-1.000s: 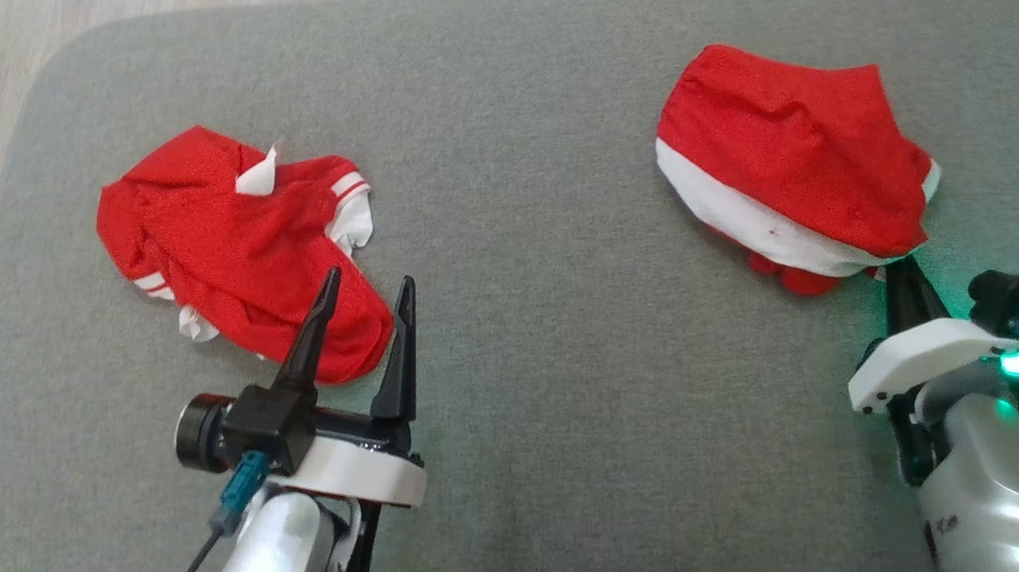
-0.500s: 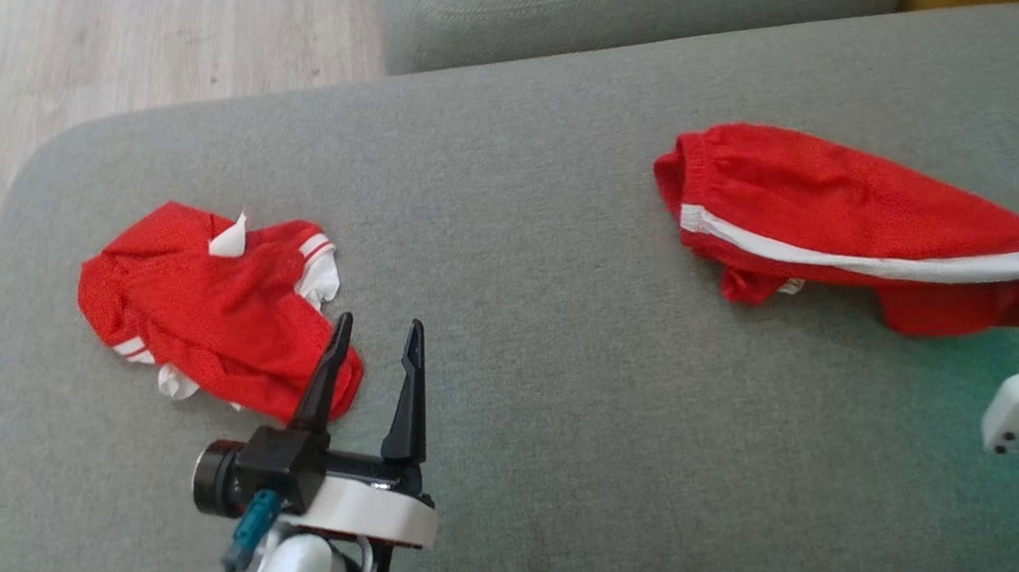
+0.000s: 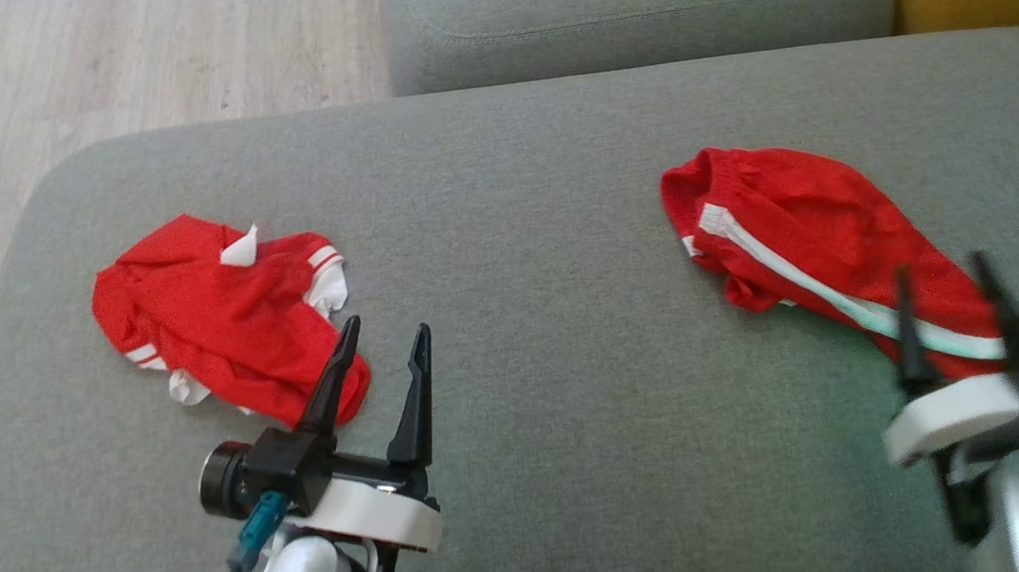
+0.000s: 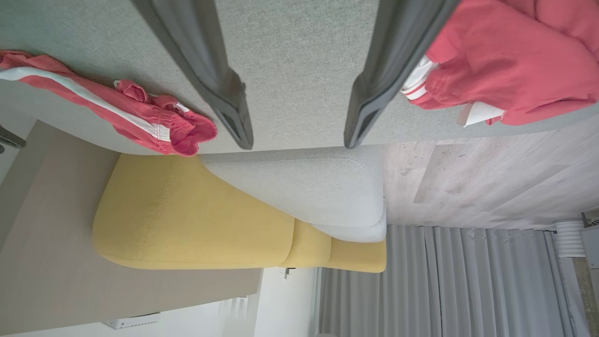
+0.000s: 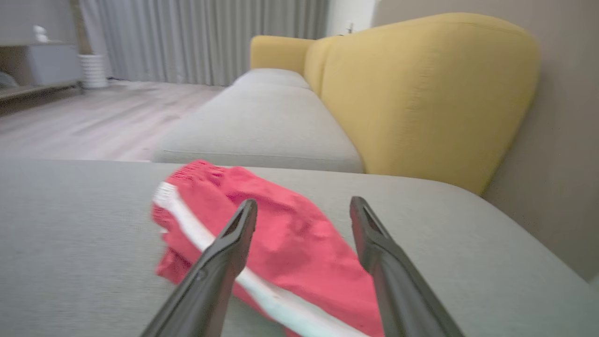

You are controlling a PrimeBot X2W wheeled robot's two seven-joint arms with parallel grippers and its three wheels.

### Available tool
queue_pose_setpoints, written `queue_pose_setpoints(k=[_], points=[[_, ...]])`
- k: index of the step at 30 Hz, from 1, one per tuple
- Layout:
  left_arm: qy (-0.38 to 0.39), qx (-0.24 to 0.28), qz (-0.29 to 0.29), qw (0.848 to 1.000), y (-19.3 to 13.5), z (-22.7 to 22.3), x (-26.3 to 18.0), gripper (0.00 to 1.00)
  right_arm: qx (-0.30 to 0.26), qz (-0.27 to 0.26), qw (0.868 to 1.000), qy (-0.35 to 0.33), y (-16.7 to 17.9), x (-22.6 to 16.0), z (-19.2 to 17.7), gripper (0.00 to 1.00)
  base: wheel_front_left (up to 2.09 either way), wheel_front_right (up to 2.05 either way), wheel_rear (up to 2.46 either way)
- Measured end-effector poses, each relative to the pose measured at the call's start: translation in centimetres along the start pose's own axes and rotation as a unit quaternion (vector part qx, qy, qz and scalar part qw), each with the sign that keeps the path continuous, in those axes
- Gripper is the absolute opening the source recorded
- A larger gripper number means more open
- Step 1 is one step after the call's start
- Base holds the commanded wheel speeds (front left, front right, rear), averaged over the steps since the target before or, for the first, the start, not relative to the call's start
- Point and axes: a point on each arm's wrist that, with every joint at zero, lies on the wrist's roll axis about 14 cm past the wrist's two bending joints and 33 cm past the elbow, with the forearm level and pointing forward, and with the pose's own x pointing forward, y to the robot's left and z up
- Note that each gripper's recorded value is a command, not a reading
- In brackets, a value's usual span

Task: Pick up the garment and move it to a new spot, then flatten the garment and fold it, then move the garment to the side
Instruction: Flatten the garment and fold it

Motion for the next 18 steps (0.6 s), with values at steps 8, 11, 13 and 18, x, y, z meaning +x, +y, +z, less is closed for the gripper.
queue_pose_setpoints(k=[8,11,13,18], points=[[0.009,-0.001,0.010,1.000,0.8,-0.7,-0.3,1.00,0.021,0.103,0.994,-0.012,7.1,-0.4,0.0,1.00,0.00,0.00,0.00],[0.014,0.000,0.015,1.000,1.1,-1.0,-0.4,1.00,0.012,0.118,0.993,-0.010,8.1,0.3,0.0,1.00,0.00,0.00,0.00],[0.019,-0.003,0.019,1.000,1.5,-1.4,-0.4,1.00,-0.008,0.133,0.991,0.007,9.1,1.4,-0.4,1.00,0.00,0.00,0.00],[0.028,-0.005,0.033,0.999,2.7,-2.0,-0.3,1.00,-0.046,0.150,0.986,0.048,10.5,4.8,-1.3,1.00,0.00,0.00,0.00]])
